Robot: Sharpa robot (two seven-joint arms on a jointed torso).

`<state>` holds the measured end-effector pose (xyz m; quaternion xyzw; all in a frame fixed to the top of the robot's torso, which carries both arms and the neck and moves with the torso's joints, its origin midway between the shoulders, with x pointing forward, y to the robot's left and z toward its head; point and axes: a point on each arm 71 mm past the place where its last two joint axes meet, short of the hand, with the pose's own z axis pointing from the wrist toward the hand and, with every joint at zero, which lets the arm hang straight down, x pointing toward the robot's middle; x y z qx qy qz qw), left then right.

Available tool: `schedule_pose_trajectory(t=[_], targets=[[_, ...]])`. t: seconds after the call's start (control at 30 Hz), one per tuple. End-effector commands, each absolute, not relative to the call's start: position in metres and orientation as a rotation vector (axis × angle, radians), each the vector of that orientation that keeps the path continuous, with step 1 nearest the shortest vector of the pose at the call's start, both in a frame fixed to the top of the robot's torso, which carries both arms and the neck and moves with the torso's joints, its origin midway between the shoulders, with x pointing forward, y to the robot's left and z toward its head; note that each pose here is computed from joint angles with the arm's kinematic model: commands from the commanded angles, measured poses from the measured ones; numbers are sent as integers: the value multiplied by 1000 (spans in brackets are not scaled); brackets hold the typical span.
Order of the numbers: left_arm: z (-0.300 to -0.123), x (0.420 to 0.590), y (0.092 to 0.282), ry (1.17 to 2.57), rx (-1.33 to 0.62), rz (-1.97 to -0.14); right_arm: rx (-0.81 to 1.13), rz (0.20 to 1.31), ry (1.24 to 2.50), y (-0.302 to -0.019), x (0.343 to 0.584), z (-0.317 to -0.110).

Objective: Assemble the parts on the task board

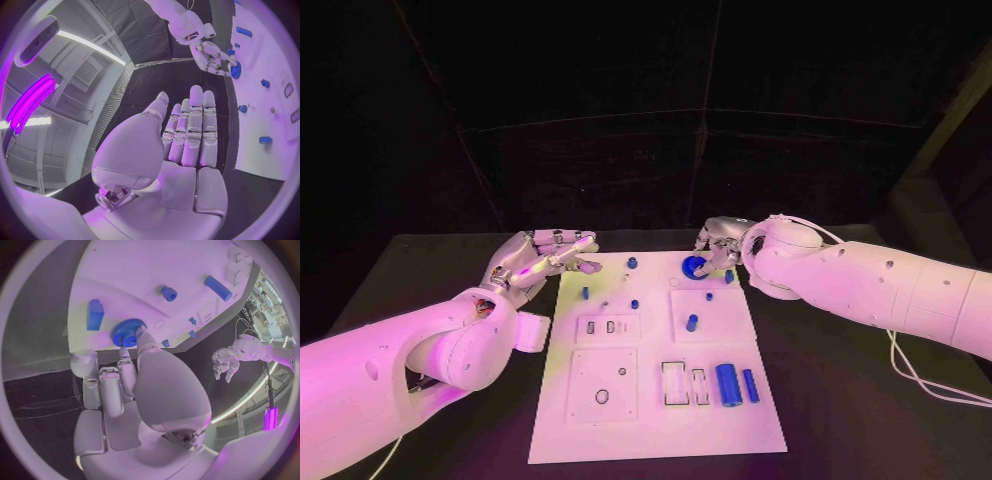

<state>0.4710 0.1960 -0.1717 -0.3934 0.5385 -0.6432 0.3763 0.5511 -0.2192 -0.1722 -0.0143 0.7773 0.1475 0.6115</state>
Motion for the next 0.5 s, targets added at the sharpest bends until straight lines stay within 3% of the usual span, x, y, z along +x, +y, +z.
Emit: schedule_pose_trajectory(t=[0.03,0.5], targets=[[-170,471,194,1382,-992,-1664,-95,279,1749,-217,551,-170],[-170,471,194,1386,-993,-1667,-153,291,1609,-200,543,-160]])
